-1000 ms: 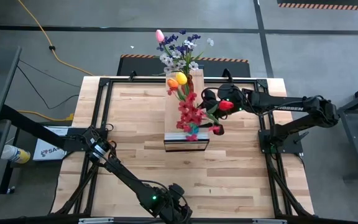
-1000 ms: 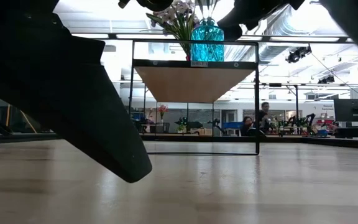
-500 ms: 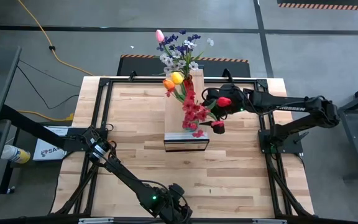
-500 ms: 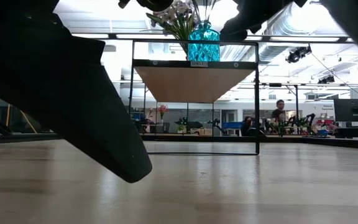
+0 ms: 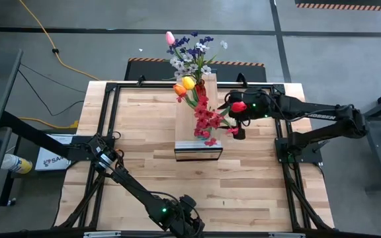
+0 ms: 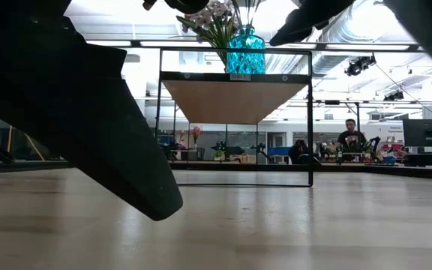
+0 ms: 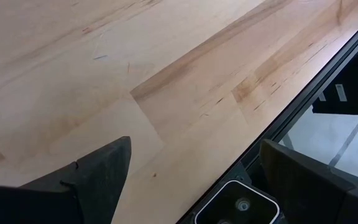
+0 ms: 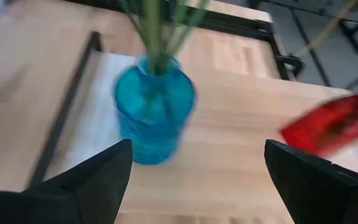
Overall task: Pick and place flowers into a vace then onto a shelf
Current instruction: Return to Home Position
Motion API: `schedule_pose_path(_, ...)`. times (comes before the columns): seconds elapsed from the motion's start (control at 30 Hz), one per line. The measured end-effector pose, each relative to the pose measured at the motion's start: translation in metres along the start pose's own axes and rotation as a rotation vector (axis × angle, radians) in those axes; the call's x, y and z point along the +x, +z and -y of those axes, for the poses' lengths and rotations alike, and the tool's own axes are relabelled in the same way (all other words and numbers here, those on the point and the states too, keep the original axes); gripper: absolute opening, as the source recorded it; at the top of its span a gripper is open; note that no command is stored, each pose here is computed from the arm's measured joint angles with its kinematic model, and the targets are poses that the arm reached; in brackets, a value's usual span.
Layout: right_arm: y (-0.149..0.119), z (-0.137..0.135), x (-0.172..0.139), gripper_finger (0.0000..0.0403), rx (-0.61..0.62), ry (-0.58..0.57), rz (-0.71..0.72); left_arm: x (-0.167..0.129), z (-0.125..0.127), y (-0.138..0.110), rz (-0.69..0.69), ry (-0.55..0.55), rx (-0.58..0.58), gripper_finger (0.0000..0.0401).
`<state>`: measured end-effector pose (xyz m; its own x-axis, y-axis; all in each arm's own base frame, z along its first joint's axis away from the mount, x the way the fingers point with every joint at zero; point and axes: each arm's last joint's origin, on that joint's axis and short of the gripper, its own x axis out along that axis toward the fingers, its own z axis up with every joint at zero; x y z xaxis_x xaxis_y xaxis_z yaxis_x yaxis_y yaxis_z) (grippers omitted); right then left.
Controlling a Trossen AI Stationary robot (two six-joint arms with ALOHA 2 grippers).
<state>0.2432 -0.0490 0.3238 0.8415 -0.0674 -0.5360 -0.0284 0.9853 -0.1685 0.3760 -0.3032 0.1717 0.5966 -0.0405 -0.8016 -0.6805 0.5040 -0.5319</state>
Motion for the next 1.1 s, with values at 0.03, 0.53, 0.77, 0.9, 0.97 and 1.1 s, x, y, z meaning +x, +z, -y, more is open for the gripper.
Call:
schedule_pose_path(0.03,0.000,0.000,-0.002,0.0353,-0.005,-0.022,-0.008,0.000,0.000,0.000,0.000,0.000,0.000,0.0385)
schedule_pose_path(0.53,-0.012,0.015,-0.042,0.0353,0.020,-0.303,-0.108,0.000,0.000,0.000,0.000,-0.001,-0.001,0.0385)
schedule_pose_path(0.77,-0.022,0.025,-0.070,0.0353,0.142,-0.387,-0.114,0.000,0.001,0.000,0.001,-0.007,-0.003,0.0385)
schedule_pose_path(0.9,-0.029,0.020,-0.094,0.0353,0.213,-0.406,-0.105,0.000,0.000,0.001,0.043,-0.004,0.001,0.0385)
schedule_pose_path(0.97,-0.033,0.015,-0.108,0.0353,0.238,-0.403,-0.090,0.000,0.000,0.001,0.054,0.002,0.004,0.0385)
schedule_pose_path(1.1,-0.041,0.000,-0.139,0.0353,0.274,-0.349,-0.018,0.000,0.000,0.002,0.077,0.002,0.002,0.0385)
